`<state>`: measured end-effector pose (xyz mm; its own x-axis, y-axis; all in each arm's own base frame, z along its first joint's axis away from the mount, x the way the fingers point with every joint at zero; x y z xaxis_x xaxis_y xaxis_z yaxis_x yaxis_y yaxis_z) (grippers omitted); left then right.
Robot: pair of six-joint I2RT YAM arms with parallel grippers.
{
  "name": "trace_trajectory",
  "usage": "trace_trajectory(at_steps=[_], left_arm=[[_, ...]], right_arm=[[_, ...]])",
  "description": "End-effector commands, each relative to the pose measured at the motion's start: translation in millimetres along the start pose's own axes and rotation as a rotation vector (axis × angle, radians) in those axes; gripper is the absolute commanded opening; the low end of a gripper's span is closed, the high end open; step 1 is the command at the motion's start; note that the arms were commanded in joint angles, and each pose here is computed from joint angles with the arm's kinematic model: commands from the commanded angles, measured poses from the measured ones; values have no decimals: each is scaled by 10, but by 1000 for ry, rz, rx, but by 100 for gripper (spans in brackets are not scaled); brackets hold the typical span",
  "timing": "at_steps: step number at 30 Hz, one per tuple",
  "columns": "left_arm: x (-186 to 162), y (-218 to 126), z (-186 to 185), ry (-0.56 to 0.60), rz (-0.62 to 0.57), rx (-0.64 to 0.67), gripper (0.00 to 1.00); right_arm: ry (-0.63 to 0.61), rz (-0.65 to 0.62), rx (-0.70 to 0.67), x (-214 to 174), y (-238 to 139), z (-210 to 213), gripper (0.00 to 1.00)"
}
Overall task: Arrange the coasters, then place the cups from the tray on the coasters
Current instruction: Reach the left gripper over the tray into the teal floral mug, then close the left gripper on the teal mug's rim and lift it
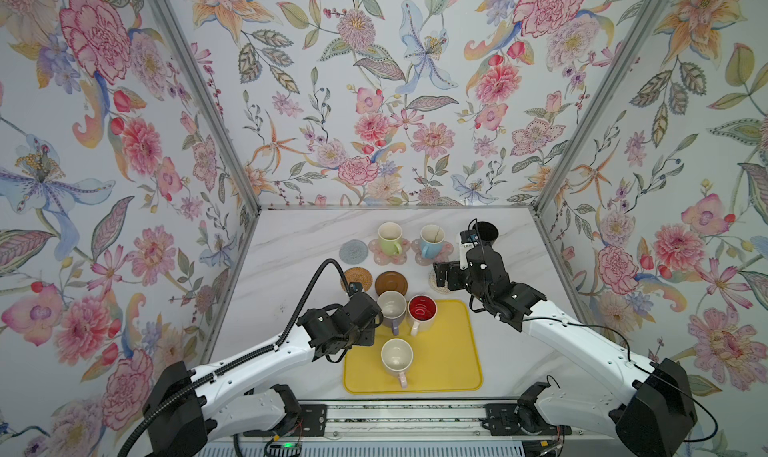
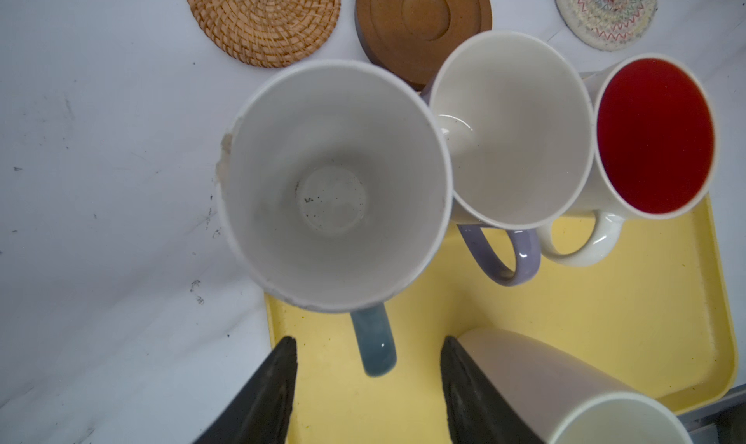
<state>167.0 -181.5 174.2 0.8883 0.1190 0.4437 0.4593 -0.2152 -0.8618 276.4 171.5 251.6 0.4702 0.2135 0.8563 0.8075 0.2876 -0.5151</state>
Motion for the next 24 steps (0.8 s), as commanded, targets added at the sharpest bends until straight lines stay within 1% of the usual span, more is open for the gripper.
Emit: trace_trajectory(at_steps=[1,7,21,24], left_arm=[[8,11,-34,39,6,32,57],[-25,76,-23,35,35,64,54],[14,232,-54,39,28,102,53],[26,272,-43,44,30,119,50]], right_arm=[[21,-8,-22,-19,-49,-58,99],[22,-6,-28,-44,-59,-78,99],[26,4,-26,-87,-28,-85,99],[25,5,-27,-100,-30,-90,99]])
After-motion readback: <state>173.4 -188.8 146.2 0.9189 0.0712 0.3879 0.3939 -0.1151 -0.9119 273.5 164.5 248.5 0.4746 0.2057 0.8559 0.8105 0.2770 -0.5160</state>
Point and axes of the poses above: each gripper's point midway between its finger pads, its own y axis out along the fingers, its own z axis along the line the jaws close on, x = y × z, the point moved 7 cm from there along -y, back along the fingers, and after that the axes turned 11 degrees about -y, right-handed, at the moved point
